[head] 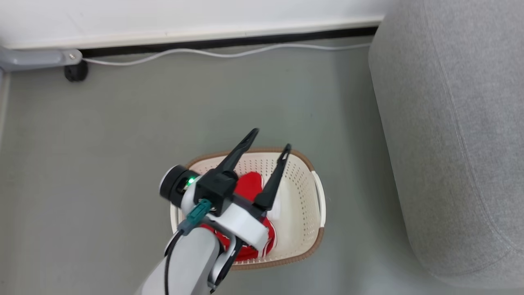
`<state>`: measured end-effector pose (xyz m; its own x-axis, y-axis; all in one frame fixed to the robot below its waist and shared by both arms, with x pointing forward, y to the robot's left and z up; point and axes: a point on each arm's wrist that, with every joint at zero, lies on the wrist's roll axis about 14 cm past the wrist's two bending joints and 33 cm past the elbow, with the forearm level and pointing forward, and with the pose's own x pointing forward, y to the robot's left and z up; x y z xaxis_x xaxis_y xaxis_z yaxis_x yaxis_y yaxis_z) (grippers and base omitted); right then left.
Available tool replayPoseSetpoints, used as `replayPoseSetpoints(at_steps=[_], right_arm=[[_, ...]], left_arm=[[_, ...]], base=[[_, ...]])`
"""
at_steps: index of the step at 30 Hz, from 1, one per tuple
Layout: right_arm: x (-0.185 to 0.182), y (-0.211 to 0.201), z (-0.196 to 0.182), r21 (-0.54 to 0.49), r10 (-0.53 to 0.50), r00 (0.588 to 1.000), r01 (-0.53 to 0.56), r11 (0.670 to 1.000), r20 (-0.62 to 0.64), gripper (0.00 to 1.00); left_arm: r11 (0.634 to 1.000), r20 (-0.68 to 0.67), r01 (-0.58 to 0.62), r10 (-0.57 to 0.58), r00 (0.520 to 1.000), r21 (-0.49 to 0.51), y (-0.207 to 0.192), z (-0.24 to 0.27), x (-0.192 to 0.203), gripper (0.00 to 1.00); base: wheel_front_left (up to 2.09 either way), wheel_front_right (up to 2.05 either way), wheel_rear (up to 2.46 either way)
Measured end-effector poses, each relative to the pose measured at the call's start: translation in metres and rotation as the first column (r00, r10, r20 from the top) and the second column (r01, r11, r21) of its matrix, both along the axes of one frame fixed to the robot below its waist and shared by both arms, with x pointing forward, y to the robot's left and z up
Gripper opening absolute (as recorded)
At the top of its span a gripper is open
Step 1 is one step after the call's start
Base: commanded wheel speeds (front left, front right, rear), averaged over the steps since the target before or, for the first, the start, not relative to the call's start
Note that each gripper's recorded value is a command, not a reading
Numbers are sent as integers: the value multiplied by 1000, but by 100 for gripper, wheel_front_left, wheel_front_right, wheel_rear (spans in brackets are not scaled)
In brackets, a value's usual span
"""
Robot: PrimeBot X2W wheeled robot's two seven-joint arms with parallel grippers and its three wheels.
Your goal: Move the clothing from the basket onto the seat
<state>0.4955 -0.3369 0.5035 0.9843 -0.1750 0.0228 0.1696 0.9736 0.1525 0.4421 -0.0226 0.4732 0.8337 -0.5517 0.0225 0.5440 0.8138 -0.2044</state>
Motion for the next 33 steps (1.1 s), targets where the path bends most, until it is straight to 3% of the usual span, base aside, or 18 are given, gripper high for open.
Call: replayPoseSetpoints(at_steps=[8, 15, 33], right_arm=[[-6, 69, 21, 28, 169, 983, -172, 985, 68, 100], [-25, 111, 17, 27, 267, 962, -269, 963, 58, 100], [-90, 156, -1, 76, 315, 948, -318, 945, 41, 100]], left_arm=[[984, -14, -175, 175, 984, 20, 55, 3, -11, 100], [938, -10, -343, 344, 939, 54, 109, 3, -22, 100], [793, -14, -592, 600, 800, 143, 207, -12, -81, 100]], base=[[0, 0, 0], [0, 0, 0], [0, 0, 0]])
